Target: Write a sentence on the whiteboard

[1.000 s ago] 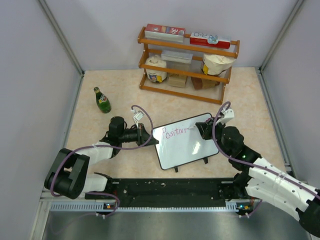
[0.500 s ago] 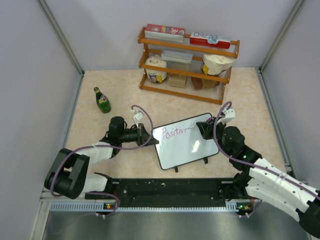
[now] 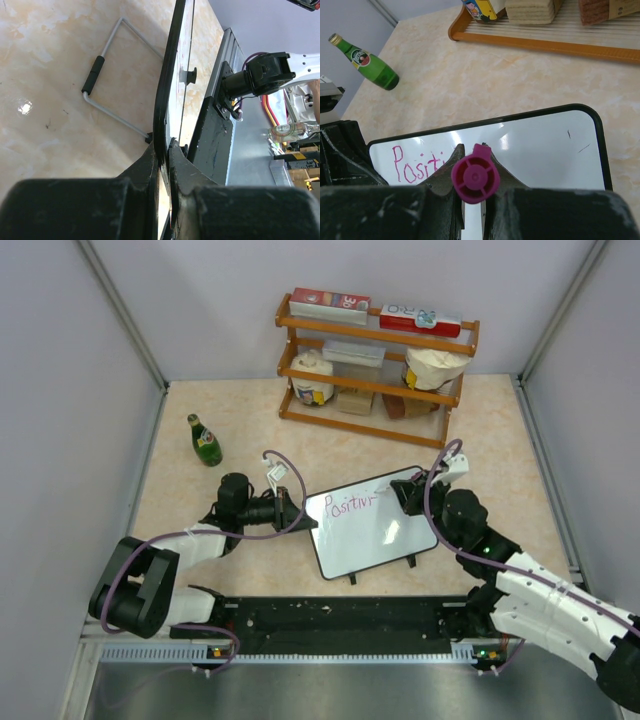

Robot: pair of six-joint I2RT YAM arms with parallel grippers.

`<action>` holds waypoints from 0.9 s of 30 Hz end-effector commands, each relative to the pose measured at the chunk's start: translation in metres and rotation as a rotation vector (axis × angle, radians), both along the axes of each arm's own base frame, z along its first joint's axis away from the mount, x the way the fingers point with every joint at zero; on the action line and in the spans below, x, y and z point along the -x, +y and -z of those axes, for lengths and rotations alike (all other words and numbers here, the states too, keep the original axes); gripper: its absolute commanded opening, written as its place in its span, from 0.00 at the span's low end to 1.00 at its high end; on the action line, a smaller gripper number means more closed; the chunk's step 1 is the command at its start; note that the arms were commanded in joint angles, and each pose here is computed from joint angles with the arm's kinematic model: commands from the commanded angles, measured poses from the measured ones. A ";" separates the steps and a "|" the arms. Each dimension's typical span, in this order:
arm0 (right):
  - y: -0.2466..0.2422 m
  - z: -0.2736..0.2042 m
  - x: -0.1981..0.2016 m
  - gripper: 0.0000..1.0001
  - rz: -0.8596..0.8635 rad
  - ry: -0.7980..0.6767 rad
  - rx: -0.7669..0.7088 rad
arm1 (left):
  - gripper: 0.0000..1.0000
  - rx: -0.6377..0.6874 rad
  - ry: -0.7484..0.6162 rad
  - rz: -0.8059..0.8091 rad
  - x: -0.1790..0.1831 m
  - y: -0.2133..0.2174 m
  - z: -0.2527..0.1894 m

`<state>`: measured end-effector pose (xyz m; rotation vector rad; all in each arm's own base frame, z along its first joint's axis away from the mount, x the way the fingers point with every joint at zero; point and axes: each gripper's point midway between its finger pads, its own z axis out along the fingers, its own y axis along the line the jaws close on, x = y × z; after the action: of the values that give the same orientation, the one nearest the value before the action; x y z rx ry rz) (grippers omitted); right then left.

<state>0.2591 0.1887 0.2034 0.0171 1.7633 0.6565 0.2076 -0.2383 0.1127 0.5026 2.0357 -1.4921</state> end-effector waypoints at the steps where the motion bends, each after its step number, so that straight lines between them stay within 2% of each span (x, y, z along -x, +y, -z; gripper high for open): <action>1: 0.000 -0.027 -0.008 0.00 0.017 -0.057 -0.050 | 0.00 -0.062 -0.065 -0.037 -0.010 0.004 0.014; 27: -0.009 0.038 0.016 0.00 -0.018 0.078 0.025 | 0.00 -0.065 -0.063 -0.041 -0.010 0.005 0.014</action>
<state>0.2451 0.1908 0.1846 0.0015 1.7993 0.7155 0.2081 -0.2381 0.1121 0.4977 2.0390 -1.4884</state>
